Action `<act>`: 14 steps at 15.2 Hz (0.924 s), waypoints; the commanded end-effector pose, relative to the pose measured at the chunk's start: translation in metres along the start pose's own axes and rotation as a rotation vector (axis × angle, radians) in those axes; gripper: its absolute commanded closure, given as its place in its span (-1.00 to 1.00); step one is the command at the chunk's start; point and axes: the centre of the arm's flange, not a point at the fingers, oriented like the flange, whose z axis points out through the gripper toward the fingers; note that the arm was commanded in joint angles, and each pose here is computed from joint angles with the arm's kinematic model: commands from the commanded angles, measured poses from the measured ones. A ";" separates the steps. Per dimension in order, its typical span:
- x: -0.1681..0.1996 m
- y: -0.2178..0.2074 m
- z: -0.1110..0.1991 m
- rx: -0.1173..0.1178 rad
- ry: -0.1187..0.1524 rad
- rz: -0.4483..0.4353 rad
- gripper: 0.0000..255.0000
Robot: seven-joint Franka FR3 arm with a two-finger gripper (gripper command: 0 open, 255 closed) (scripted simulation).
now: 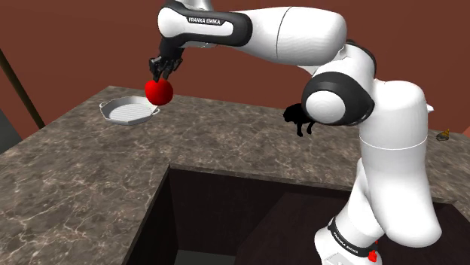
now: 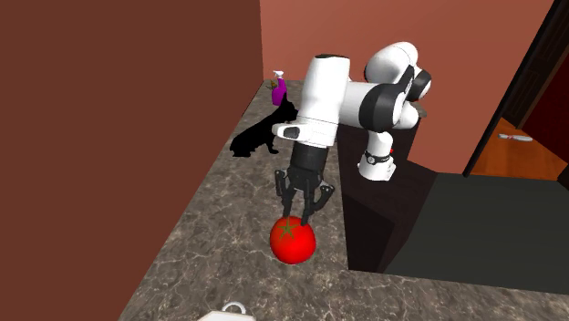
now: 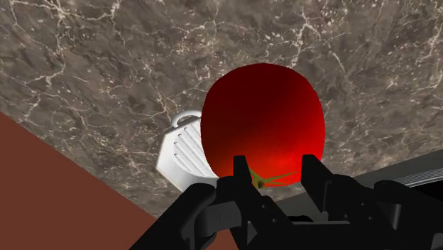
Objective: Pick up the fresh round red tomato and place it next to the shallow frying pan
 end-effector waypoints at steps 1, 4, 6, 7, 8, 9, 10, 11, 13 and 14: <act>0.013 -0.022 0.007 0.000 0.001 0.001 1.00; 0.016 -0.035 0.021 0.000 0.001 0.001 1.00; 0.011 -0.034 0.031 0.000 0.001 0.001 1.00; 0.009 -0.034 0.035 0.000 0.001 0.001 1.00; 0.006 -0.033 0.040 0.000 0.001 0.001 1.00; 0.004 -0.033 0.045 0.000 0.001 0.001 1.00; 0.001 -0.033 0.049 0.000 0.001 0.001 1.00; -0.001 -0.032 0.054 0.000 0.001 0.001 1.00; -0.006 -0.032 0.063 0.000 0.001 0.001 1.00; -0.008 -0.031 0.068 0.000 0.001 0.001 1.00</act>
